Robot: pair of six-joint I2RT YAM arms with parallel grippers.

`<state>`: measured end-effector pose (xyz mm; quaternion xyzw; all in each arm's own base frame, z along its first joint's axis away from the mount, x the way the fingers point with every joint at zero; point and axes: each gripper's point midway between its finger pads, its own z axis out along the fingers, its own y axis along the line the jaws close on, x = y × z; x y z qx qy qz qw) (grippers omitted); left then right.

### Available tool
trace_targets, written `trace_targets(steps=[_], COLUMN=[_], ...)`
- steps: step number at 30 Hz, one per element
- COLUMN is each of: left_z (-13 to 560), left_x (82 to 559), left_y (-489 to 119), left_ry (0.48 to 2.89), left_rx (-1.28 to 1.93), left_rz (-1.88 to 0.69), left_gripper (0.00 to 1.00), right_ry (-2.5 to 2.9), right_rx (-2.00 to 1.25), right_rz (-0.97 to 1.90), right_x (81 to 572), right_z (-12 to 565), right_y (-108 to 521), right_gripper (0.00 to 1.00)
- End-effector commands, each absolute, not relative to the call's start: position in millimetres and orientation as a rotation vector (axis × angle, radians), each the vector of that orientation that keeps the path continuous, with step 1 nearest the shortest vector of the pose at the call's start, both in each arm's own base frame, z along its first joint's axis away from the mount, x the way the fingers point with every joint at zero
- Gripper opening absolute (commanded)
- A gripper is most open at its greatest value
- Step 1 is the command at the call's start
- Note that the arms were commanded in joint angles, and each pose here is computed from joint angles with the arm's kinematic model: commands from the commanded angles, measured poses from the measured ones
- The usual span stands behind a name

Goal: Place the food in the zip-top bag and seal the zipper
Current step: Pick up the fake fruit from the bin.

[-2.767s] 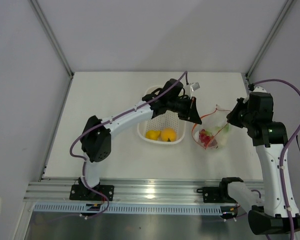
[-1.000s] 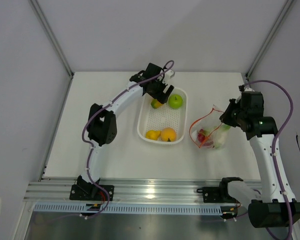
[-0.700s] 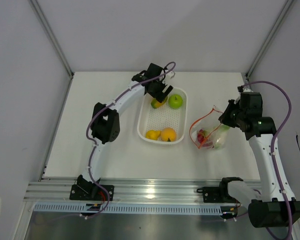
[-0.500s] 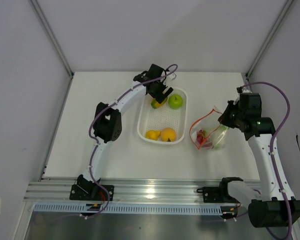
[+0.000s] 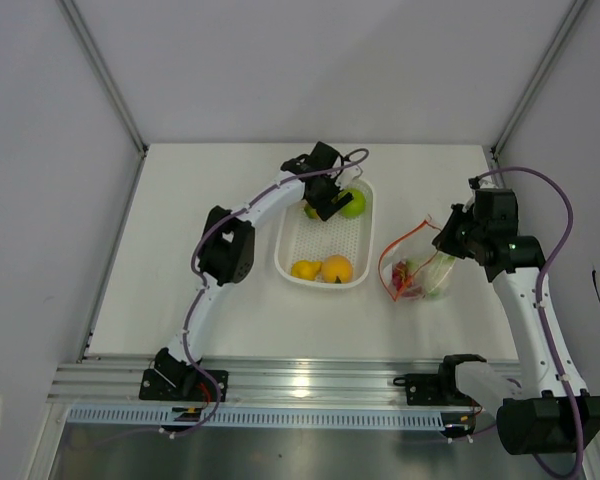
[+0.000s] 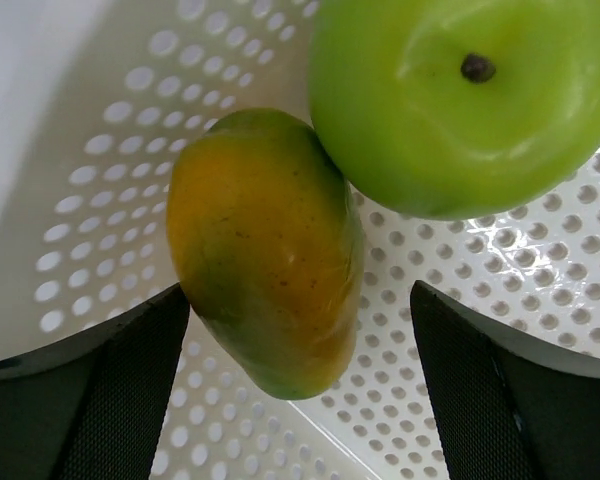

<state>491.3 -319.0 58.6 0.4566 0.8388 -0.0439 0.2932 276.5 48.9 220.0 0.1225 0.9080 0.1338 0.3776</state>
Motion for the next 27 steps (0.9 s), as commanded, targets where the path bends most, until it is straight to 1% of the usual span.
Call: trace_targets(steps=[1,3,6,7,9,10,12,13,15,17,18,19,21,22,25,27], left_z=[72,71,71,71,70,70,72,74,76,79,90,84,105,98,112,118], left_x=[497,498,500,502,503,504,509,511,512,512,513,507,510,505,504,503], left_y=[-332,-332,-333,-332,-333,-333,-328,-328,-326,-325,-326,-322,-326,-324,-323,-322], left_ry=[2.166,2.164,2.160,2.159,2.157,2.153,2.157,2.152,2.155,2.153,2.140,2.157,2.108,2.121,2.112,2.117], left_rx=[1.251,1.252,1.246,1.238,1.235,1.230,1.201,1.190,1.171,1.147,1.122,1.126,1.088,1.091,1.052,1.020], left_rz=[-0.110,-0.103,-0.094,-0.089,-0.084,-0.084,-0.032,-0.025,-0.023,-0.012,-0.019,-0.022,-0.046,-0.047,-0.060,-0.065], left_gripper=[0.92,0.89,0.81,0.75,0.69,0.62,0.55,0.48,0.41,0.29,0.26,0.22,0.18,0.12,0.01,0.01], right_ry=[2.279,2.278,2.272,2.275,2.277,2.276,2.279,2.279,2.277,2.277,2.276,2.278,2.275,2.272,2.272,2.275], right_rx=[0.296,0.298,0.297,0.299,0.299,0.300,0.298,0.296,0.296,0.295,0.293,0.291,0.291,0.290,0.287,0.288], right_rz=[0.341,0.333,0.332,0.333,0.338,0.339,0.342,0.341,0.341,0.343,0.344,0.344,0.343,0.344,0.342,0.340], right_x=[281,281,282,282,282,282,281,281,281,281,281,280,281,281,281,280], right_z=[226,226,226,225,225,224,224,224,225,225,225,225,226,227,227,226], right_y=[49,48,48,47,48,48,49,49,49,49,50,50,50,50,49,49], right_gripper=[0.00,0.00,0.00,0.00,0.00,0.00,0.00,0.00,0.00,0.00,0.00,0.00,0.00,0.00,0.00,0.00])
